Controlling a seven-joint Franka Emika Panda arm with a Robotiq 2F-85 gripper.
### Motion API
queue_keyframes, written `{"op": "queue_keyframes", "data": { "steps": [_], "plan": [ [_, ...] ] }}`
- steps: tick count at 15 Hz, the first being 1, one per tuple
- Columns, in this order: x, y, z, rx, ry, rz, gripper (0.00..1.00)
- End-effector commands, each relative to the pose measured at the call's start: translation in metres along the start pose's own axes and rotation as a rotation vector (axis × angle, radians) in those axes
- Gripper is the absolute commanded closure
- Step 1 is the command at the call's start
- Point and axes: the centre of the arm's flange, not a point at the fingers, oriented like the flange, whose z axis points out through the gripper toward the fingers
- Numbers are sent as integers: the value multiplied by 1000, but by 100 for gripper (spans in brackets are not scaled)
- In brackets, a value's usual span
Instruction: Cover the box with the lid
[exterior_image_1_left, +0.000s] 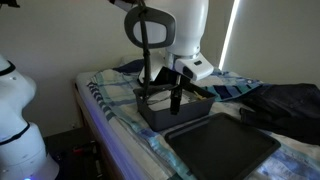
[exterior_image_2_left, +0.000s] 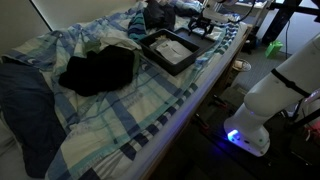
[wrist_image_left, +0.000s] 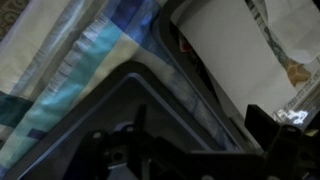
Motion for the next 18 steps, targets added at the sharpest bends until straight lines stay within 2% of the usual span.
{"op": "queue_keyframes", "data": {
  "steps": [1, 5, 9, 11, 15, 18],
  "plan": [
    [31, 17, -3, -5, 40, 151, 0],
    [44, 55, -6, -38, 60, 306, 0],
    [45, 96, 8, -45, 64, 451, 0],
    [51, 111, 24, -59, 80, 477, 0],
    [45, 126, 63, -90, 51, 511, 0],
    [41, 125, 88, -50, 37, 506, 0]
  ]
}}
